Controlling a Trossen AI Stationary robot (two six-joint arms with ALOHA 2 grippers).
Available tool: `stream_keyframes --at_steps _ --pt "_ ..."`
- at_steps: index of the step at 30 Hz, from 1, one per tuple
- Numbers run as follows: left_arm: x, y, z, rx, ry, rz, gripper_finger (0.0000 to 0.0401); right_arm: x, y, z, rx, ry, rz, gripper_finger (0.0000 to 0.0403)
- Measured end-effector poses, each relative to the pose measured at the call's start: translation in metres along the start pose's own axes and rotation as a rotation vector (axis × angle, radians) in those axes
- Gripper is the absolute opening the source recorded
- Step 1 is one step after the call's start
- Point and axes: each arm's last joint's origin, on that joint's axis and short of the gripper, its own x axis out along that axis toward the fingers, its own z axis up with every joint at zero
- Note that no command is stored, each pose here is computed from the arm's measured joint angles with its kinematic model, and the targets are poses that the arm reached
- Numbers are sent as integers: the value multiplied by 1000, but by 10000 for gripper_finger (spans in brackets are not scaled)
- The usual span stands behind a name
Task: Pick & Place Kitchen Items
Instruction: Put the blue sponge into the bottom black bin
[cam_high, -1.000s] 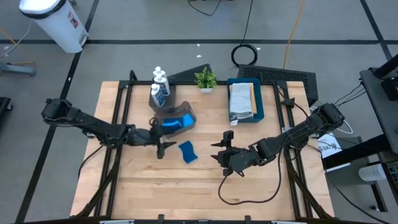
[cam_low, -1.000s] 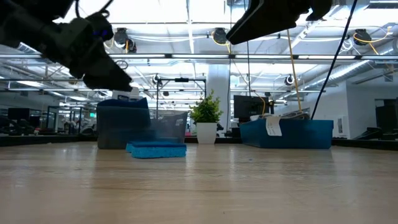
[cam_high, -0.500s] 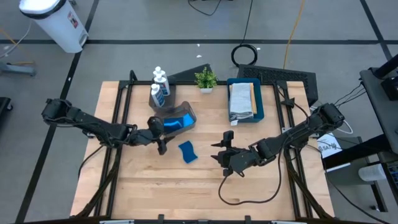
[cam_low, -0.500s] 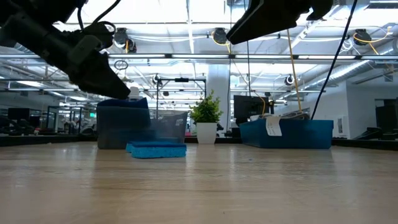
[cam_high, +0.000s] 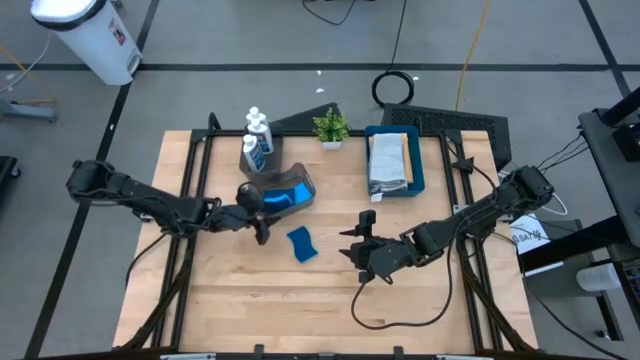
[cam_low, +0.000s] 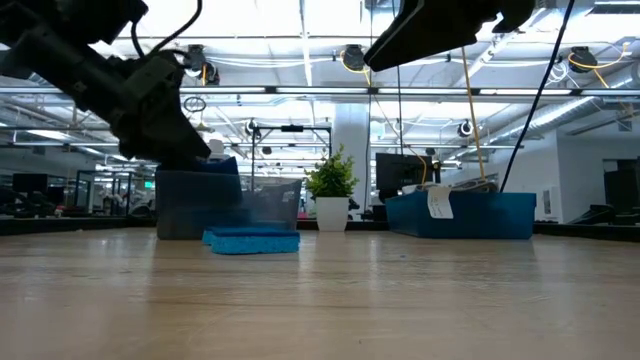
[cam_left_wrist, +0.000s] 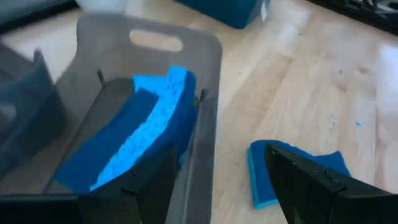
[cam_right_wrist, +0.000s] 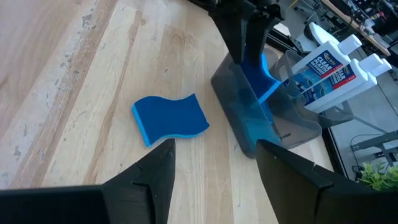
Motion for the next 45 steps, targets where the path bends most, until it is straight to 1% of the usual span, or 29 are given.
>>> stream_keyframes --at_steps 4,7,9,16,20,25,29,34,38,42,45 --pt "2 6 -1 -101 31 31 250 0 0 0 0 0 0 196" --pt "4 11 0 -145 31 58 250 0 0 0 0 0 0 196" --pt "5 13 1 -150 28 67 250 0 0 0 0 0 0 196" --pt "6 16 3 -102 11 103 250 0 0 0 0 0 0 196" --pt "6 17 3 -100 -3 125 250 0 0 0 0 0 0 196" --pt "6 17 4 -108 -7 128 250 0 0 0 -1 0 0 196" --pt "6 14 5 -94 9 64 250 0 0 0 -1 0 0 196" --pt "5 4 12 -61 -29 -94 250 0 0 0 -1 0 0 196" --pt "1 -8 16 8 -74 -223 250 0 0 0 -1 0 0 196" --pt "-5 -19 18 44 -130 -296 250 0 0 0 -1 0 0 196" --pt "-9 -25 18 29 -149 -337 250 0 0 0 -1 0 0 196"
